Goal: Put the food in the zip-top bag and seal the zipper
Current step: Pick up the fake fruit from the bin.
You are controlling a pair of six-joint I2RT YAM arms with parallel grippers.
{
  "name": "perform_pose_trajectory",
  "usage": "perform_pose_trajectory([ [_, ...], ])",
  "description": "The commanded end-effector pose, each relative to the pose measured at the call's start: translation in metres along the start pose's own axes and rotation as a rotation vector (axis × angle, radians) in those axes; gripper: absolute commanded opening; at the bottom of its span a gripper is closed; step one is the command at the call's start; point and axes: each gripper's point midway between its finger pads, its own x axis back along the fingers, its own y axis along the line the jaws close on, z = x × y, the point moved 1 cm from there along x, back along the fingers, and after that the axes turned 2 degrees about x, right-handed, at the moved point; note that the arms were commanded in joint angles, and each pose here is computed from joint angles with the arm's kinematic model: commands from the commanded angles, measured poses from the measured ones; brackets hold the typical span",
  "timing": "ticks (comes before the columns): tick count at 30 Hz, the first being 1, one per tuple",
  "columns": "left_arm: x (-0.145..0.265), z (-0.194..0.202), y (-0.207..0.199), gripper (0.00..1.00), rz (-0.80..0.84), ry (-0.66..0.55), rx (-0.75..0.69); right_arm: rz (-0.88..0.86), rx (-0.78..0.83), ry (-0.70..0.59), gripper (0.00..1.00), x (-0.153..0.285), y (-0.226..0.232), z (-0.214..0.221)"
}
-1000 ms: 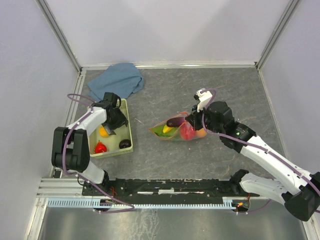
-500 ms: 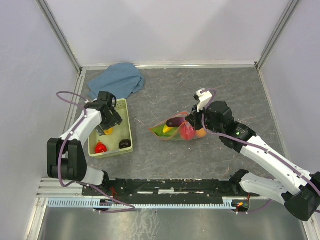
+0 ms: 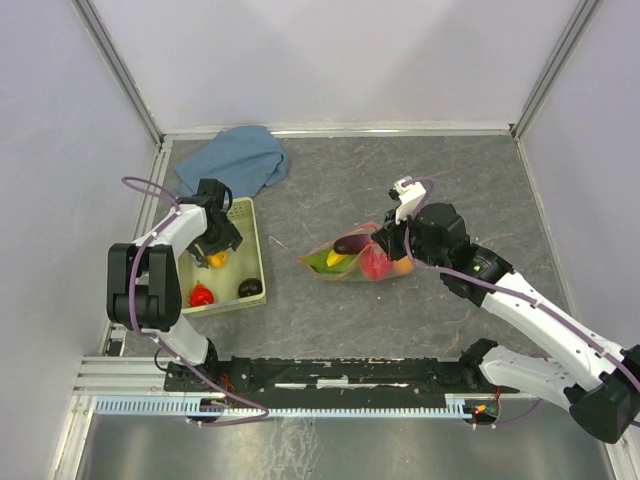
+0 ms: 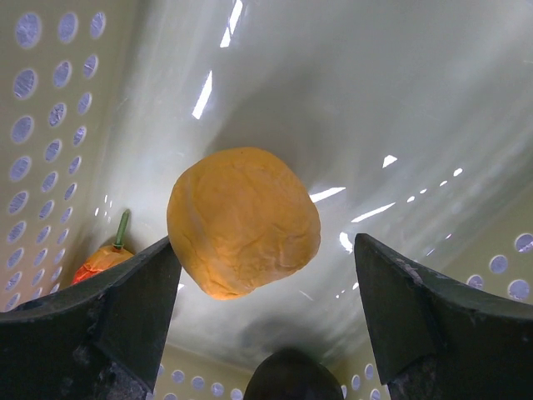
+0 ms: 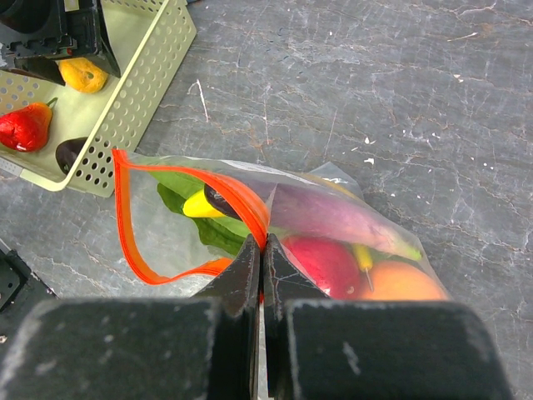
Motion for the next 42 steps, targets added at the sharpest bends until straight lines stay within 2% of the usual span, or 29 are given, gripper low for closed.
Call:
perform_pose_trajectory([
  [1,-0.001,-0.011,-0.002,0.87,0.011,-0.049,-0.010,-0.003,-0.005,-0.080,0.02,0.003,0.003,-0.020],
  [12,-0.013,-0.021,-0.004,0.84,-0.009,-0.088,0.031,-0.008,-0.007,-0.071,0.02,0.001,0.003,-0.019],
  [20,-0.004,-0.010,-0.008,0.58,0.068,-0.061,0.037,0.003,-0.002,-0.069,0.02,0.003,0.002,-0.020],
  [25,0.008,0.002,-0.003,0.49,0.121,-0.056,0.038,0.006,0.000,-0.062,0.02,0.001,0.002,-0.021],
  [35,0.070,0.000,-0.022,0.45,0.363,-0.125,0.035,0.009,0.002,-0.043,0.02,-0.002,0.002,-0.024],
  [42,0.132,0.022,-0.067,0.44,0.646,-0.199,-0.067,0.002,0.007,-0.007,0.02,-0.007,0.004,-0.024],
])
